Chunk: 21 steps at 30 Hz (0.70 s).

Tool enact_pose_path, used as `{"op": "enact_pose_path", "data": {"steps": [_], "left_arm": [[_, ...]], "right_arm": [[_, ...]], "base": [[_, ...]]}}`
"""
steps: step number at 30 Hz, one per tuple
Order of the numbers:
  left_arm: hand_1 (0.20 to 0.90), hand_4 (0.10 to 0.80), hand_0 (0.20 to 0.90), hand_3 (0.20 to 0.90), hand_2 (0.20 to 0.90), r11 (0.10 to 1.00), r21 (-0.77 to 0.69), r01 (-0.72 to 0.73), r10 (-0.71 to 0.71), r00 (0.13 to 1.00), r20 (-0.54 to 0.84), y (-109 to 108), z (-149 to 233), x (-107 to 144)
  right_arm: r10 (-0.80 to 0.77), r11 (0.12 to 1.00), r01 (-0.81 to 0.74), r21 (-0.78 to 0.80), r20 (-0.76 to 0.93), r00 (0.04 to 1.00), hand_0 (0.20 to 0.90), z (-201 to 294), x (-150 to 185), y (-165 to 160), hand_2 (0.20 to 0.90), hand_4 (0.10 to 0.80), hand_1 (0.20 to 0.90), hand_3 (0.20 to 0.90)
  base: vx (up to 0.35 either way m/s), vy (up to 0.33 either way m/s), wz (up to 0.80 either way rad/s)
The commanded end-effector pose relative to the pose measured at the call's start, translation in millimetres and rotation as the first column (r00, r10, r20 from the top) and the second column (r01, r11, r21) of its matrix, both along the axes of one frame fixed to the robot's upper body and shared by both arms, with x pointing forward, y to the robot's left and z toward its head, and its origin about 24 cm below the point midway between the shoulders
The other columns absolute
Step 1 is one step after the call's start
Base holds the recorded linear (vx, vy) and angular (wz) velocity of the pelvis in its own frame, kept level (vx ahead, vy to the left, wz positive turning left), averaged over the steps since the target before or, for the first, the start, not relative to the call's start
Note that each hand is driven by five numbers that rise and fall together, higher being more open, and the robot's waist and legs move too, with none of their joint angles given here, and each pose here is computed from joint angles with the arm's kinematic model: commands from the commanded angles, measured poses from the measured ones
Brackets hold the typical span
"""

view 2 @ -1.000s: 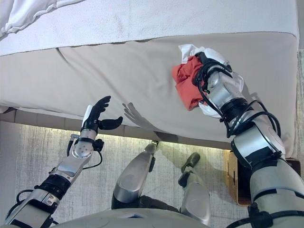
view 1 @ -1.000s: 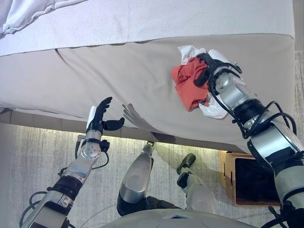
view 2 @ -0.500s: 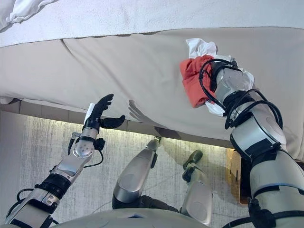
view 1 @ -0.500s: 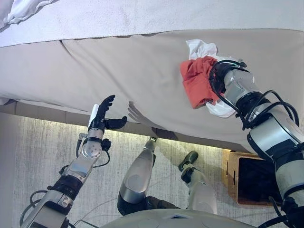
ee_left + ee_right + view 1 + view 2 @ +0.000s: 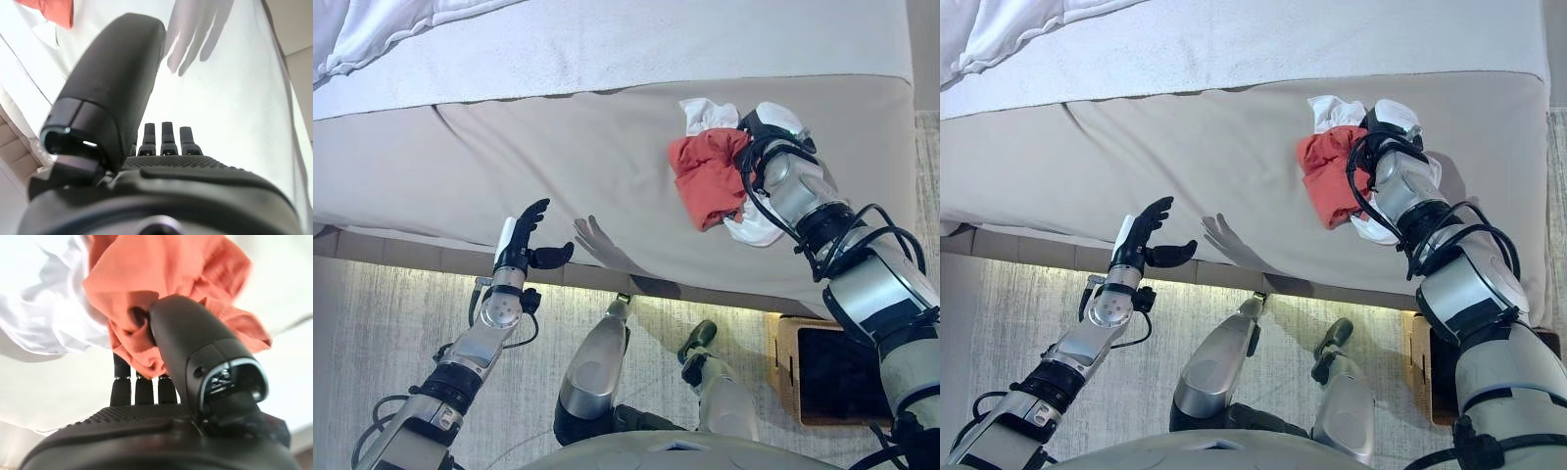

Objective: Pick up the clothes from the bed and place them into the basket

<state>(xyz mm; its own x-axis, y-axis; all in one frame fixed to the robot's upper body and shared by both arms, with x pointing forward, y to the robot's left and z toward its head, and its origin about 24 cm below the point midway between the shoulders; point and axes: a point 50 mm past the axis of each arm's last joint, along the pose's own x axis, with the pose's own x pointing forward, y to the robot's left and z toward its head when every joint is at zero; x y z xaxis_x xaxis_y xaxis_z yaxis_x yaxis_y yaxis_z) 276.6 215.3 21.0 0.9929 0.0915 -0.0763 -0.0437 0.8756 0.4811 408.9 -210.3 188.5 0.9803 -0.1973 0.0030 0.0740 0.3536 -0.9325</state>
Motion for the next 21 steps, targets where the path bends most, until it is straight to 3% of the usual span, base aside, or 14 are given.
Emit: {"op": "enact_pose_path", "data": {"steps": [1, 14, 21], "left_arm": [[0.900, 0.800, 0.900, 0.900, 0.900, 0.998, 0.054, -0.014, 0.009, 0.996, 0.088, 11.1, 15.7, -3.9], [0.900, 0.800, 0.900, 0.900, 0.900, 0.995, 0.085, -0.043, 0.044, 0.999, -0.010, 18.8, -5.6, -15.2], [0.900, 0.800, 0.900, 0.900, 0.900, 0.996, 0.082, -0.045, 0.050, 0.997, -0.052, 20.4, -16.7, -21.5]], "right_arm": [[0.047, 0.999, -0.047, -0.008, 0.233, 0.971, 0.300, 40.9, -2.9, 3.2, 0.300, 0.100, 0.300, 0.200], [0.010, 0.988, -0.070, 0.135, 0.400, 0.917, 0.300, 50.0, -18.6, -15.9, 0.300, 0.100, 0.300, 0.200], [-0.022, 0.979, -0.087, 0.185, 0.516, 0.856, 0.300, 78.7, -27.6, -29.7, 0.300, 0.100, 0.300, 0.200]], "base": [[0.050, -0.008, -0.12], [0.048, -0.003, -0.13], [-0.004, 0.003, -0.13]]}}
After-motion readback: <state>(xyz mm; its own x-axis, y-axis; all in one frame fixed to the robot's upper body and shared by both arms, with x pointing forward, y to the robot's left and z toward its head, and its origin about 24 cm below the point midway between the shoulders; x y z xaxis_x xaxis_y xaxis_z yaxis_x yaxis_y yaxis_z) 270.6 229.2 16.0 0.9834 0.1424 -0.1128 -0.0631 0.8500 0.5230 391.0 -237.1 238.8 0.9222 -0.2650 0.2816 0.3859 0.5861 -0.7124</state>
